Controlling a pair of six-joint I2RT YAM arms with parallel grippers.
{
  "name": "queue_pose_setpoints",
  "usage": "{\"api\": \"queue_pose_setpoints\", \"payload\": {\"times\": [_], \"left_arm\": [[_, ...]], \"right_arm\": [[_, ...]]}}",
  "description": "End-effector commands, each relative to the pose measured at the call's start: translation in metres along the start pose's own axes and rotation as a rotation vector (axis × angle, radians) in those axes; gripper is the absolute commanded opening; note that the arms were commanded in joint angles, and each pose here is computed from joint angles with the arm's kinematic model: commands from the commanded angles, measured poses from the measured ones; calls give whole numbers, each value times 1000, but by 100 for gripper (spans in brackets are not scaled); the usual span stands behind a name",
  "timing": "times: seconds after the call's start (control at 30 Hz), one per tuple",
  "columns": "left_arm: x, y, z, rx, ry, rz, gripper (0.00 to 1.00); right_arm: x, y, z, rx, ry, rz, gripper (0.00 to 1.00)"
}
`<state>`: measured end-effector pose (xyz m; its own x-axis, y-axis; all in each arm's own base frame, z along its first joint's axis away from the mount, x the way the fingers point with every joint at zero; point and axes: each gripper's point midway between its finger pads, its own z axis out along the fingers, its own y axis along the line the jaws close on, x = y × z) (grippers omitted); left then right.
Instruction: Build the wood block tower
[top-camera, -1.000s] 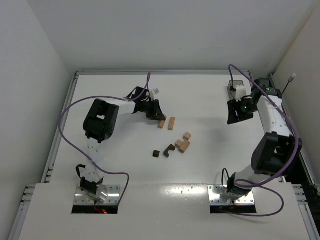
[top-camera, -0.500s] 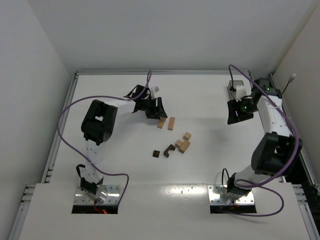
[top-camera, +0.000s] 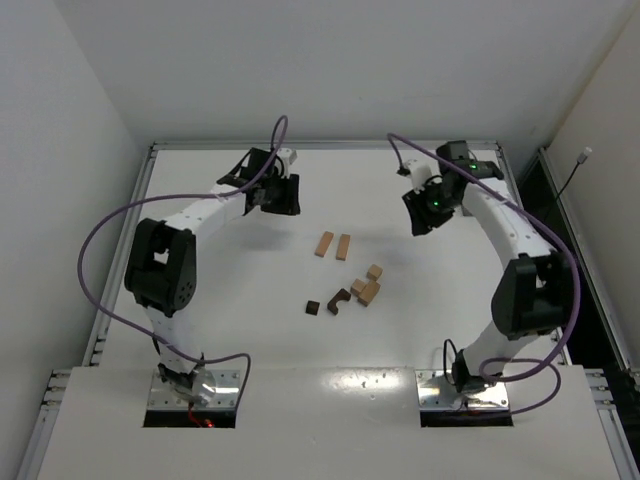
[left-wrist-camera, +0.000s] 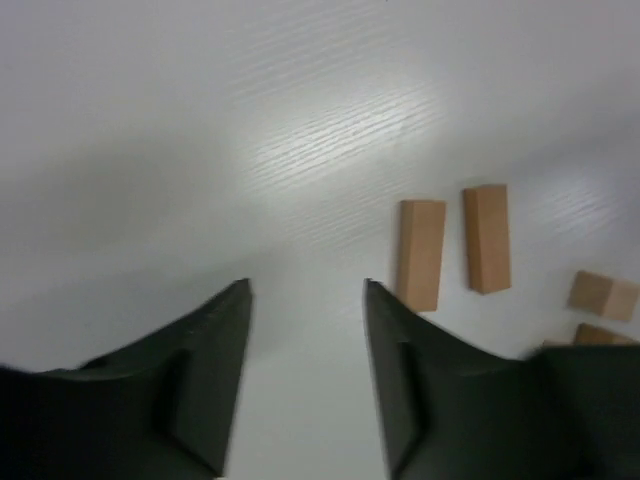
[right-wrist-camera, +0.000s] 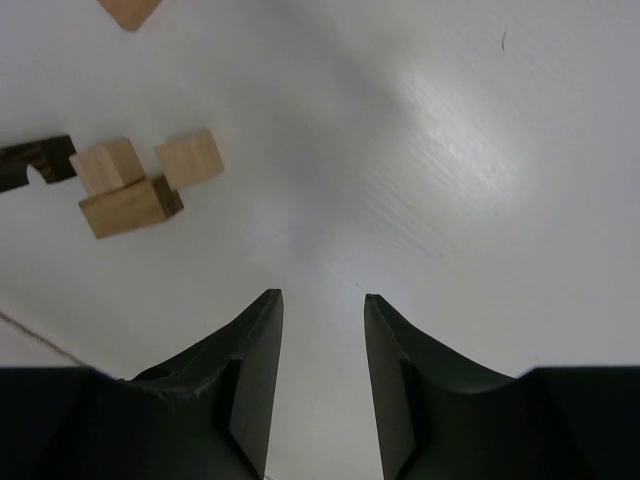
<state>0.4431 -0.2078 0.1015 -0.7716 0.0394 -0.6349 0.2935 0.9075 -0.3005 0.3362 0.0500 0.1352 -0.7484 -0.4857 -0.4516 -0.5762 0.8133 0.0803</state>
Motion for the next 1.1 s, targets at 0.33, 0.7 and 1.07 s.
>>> {"api": "queue_pose_setpoints", "payload": {"times": [0.33, 0.7, 1.07], "left_arm": [[54, 31, -73, -56, 28, 116, 100], [53, 90, -90, -255, 80, 4, 100], [48, 98, -93, -305, 58, -48, 100]], "right_arm": [[-56, 31, 94, 85, 54, 169, 35], [-80, 53, 129, 182, 23, 290, 30], [-58, 98, 158, 236, 108, 405, 29]]}}
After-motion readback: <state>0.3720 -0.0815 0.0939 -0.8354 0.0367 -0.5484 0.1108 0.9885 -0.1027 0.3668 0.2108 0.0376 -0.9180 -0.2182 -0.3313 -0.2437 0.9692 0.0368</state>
